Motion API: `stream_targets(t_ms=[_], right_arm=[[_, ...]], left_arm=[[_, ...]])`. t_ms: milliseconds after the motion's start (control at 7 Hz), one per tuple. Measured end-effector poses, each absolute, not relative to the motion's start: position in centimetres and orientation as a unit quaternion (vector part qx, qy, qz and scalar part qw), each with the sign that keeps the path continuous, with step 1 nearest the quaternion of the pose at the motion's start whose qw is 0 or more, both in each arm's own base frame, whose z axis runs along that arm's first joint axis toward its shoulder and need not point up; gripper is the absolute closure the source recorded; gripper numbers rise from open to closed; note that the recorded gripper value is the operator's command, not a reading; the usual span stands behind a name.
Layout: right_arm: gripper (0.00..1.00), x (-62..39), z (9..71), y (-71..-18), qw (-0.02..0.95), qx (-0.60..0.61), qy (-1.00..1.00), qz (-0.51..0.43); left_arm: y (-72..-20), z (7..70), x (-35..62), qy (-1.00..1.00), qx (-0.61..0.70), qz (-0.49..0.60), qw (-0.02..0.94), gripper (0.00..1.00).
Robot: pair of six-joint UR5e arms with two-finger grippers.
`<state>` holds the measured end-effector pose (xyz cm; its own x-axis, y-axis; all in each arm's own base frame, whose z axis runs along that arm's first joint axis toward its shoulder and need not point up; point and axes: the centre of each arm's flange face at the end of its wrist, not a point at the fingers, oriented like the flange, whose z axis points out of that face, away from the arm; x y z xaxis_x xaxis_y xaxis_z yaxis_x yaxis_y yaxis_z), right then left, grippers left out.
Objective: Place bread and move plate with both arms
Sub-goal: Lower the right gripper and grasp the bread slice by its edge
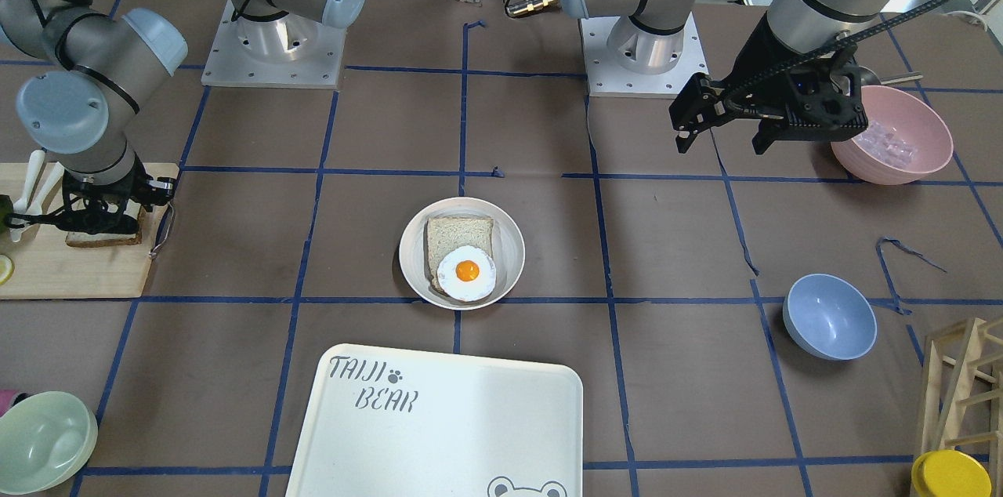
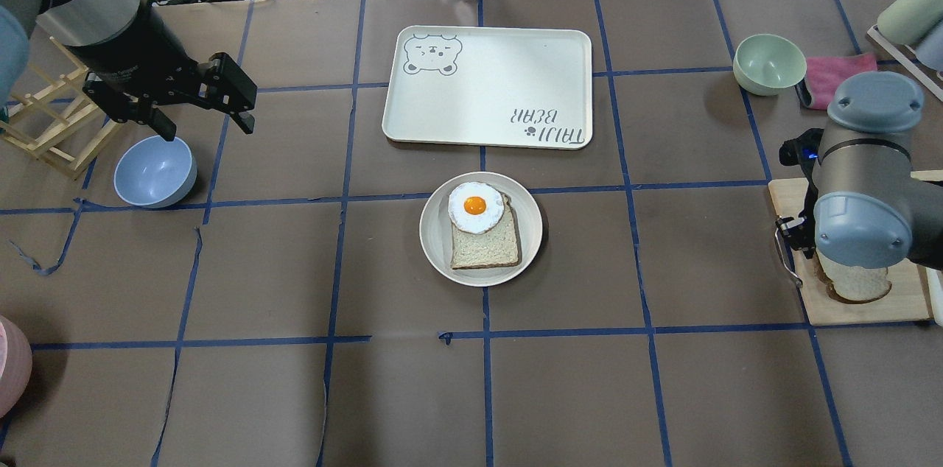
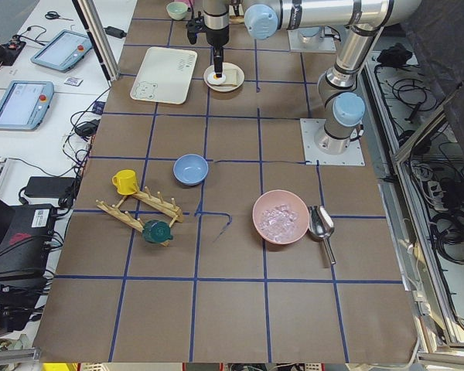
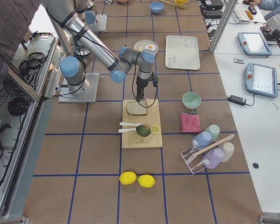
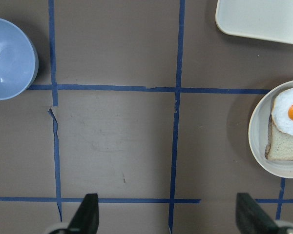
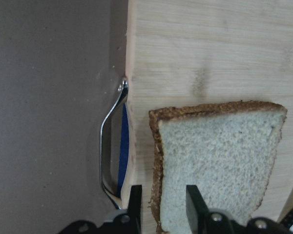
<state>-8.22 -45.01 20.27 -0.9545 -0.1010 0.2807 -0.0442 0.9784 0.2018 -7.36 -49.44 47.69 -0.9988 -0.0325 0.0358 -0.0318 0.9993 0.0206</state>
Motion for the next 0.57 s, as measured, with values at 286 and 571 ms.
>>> stream_targets(t_ms=[286, 571], right_arm=[[0.72, -8.39, 19.69, -45.05, 0.15, 0.038, -0.982, -0.105], [0.75, -8.47, 19.44, -44.97, 0.153, 0.043, -0.981, -0.113]], left_arm=[[-49.45, 47.65, -7.35, -1.0, 0.016, -0.01, 0.018, 0.0], [-49.49, 47.47, -7.36, -1.0, 0.016, -0.012, 0.019, 0.0]])
